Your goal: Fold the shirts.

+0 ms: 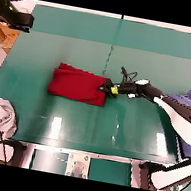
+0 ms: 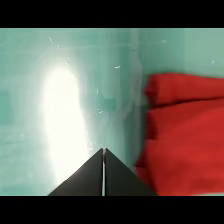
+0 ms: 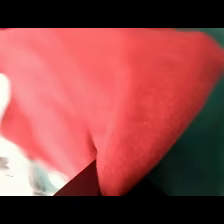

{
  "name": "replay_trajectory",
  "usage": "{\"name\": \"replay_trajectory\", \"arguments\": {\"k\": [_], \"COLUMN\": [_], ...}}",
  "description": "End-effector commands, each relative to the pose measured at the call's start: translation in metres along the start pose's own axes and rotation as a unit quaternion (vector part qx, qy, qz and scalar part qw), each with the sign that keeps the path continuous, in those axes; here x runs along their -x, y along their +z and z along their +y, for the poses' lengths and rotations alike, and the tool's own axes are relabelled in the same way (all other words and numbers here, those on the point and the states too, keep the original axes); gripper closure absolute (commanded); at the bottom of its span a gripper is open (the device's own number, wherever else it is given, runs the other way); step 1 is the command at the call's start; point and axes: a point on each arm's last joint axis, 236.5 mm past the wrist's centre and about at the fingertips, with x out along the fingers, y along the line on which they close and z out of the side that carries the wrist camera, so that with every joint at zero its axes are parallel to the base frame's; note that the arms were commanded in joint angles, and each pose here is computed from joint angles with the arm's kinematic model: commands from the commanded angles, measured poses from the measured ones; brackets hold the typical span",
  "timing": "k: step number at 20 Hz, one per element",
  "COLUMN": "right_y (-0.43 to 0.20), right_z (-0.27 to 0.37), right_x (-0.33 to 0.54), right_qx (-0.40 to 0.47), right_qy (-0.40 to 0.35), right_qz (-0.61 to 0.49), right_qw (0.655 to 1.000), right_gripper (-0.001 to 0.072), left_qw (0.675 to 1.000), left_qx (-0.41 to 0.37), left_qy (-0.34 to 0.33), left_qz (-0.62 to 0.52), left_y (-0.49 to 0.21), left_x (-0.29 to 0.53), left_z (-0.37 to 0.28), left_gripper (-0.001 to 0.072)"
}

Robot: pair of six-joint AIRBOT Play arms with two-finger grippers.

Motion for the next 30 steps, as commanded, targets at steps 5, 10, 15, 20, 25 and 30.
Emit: {"name": "replay_trajectory", "arguments": {"k": [5, 10, 15, 20, 25, 30], "right_y": [0.094, 0.143, 0.117, 0.020, -0.069, -0.151], "right_z": [0.142, 0.094, -0.007, -0.098, -0.123, -0.190], "right_x": [0.152, 0.349, 0.534, 0.604, 0.625, 0.580], "right_qx": [0.119, 0.070, -0.035, -0.195, -0.302, -0.425], "right_qy": [0.052, -0.047, -0.131, -0.205, -0.308, -0.376], "right_qz": [-0.176, -0.318, -0.456, -0.449, -0.445, -0.319], "right_qw": [0.976, 0.944, 0.879, 0.848, 0.785, 0.759], "right_gripper": [0.0696, 0.0696, 0.0696, 0.0696, 0.0696, 0.0695], "left_qw": [1.000, 1.000, 0.999, 0.999, 0.998, 0.997], "left_qx": [-0.010, -0.011, -0.011, -0.012, -0.014, -0.019], "left_qy": [0.000, -0.021, -0.033, -0.049, -0.067, -0.076], "left_qz": [0.002, -0.001, -0.002, -0.004, -0.003, -0.004], "left_y": [-0.001, 0.000, 0.001, 0.002, 0.001, 0.001], "left_x": [0.000, 0.000, 0.001, 0.001, 0.002, 0.003], "left_z": [0.000, -0.010, -0.016, -0.023, -0.033, -0.037], "left_gripper": [0.0677, 0.0677, 0.0677, 0.0677, 0.0677, 0.0677]}}
